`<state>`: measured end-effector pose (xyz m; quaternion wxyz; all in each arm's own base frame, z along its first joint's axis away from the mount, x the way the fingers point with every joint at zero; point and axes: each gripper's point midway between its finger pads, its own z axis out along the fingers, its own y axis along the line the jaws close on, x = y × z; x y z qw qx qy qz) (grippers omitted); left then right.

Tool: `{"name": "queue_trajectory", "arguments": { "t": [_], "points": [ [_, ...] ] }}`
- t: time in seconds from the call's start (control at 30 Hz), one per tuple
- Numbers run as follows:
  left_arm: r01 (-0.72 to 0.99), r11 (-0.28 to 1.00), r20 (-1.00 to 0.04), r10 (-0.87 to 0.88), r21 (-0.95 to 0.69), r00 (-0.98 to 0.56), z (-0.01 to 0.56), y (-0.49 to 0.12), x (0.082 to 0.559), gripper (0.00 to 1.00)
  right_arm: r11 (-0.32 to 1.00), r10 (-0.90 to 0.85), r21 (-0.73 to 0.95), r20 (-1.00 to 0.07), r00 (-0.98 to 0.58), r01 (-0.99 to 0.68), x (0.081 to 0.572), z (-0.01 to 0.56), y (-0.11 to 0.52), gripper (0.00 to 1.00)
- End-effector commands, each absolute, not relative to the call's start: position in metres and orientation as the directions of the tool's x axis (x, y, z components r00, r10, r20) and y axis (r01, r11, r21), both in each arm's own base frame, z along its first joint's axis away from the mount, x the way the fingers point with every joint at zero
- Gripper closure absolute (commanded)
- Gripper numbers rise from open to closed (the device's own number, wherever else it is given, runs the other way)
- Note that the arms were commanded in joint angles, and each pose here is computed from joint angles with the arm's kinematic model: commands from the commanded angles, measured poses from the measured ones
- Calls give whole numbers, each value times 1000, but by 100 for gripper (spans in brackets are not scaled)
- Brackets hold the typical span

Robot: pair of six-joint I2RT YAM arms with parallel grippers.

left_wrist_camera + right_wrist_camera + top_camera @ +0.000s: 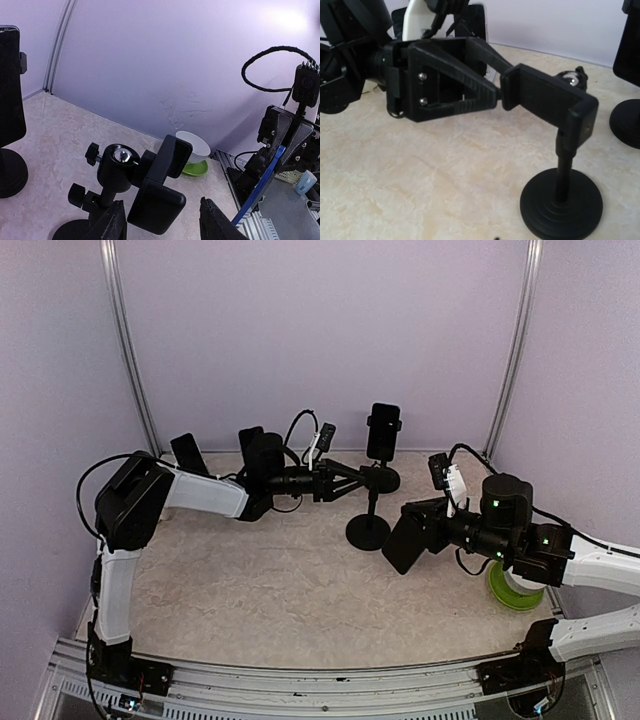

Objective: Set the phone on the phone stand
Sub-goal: Move the phone stand to the center of the board.

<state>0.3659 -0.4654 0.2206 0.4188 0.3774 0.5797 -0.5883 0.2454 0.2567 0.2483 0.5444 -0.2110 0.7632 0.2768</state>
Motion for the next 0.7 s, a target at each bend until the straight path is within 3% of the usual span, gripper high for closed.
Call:
{"name": "queue_trajectory", "arguments": {
  "t": [0.0,0.53,0.67],
  "points": [
    [946,-13,-946,-33,-324,-324,228,-469,360,52,746,43,214,-961,-275,-630,248,269,257,100],
    [960,-78,-961,-39,-269,-273,233,-476,357,53,748,38,210,-960,-276,-629,249,267,257,100],
    [961,-59,-962,-33,-269,-271,228,-476,361,46,748,39,210,-961,-274,-630,249,267,257,100]
  ]
}}
